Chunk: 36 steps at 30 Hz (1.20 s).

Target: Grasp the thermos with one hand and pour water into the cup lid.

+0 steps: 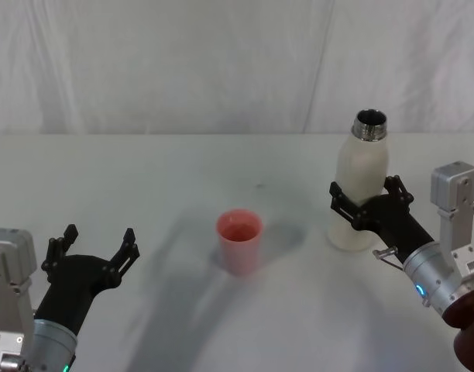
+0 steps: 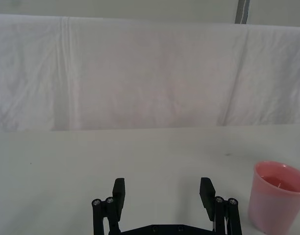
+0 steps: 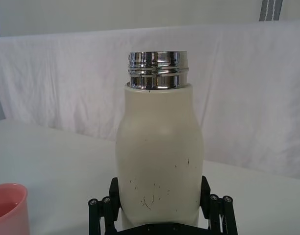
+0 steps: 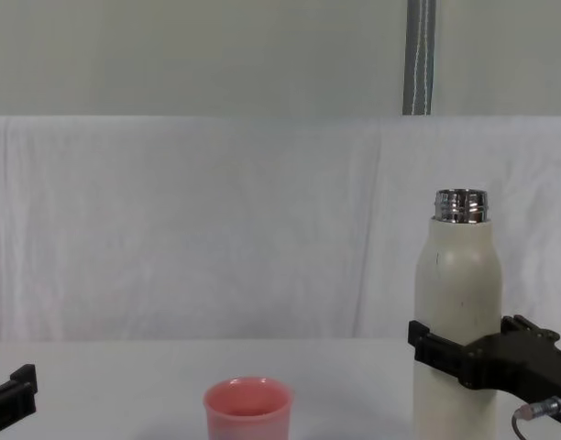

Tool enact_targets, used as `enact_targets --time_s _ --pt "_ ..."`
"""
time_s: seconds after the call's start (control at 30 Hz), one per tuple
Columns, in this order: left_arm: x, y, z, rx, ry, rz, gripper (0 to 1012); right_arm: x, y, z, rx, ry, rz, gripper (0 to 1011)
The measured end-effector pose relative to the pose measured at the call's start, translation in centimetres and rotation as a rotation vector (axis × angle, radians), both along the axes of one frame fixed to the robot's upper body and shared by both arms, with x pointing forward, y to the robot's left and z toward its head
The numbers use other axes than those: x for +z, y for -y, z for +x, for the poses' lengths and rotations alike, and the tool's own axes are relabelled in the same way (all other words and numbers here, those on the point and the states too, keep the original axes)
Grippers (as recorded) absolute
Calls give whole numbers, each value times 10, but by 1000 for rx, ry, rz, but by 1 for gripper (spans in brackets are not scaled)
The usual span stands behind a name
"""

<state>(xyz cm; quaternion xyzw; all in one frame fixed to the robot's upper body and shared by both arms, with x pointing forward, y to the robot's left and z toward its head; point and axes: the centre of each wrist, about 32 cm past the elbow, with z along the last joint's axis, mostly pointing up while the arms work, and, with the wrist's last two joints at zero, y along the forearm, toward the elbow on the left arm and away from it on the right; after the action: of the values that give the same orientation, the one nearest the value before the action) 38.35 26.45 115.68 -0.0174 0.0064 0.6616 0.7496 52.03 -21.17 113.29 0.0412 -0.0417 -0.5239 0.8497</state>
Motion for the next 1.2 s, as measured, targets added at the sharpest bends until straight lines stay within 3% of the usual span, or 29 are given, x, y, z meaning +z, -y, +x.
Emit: enact_targets --time_s 1.2 --pt "0 0 0 0 0 0 1001 -3 1 1 -1 -6 -5 950"
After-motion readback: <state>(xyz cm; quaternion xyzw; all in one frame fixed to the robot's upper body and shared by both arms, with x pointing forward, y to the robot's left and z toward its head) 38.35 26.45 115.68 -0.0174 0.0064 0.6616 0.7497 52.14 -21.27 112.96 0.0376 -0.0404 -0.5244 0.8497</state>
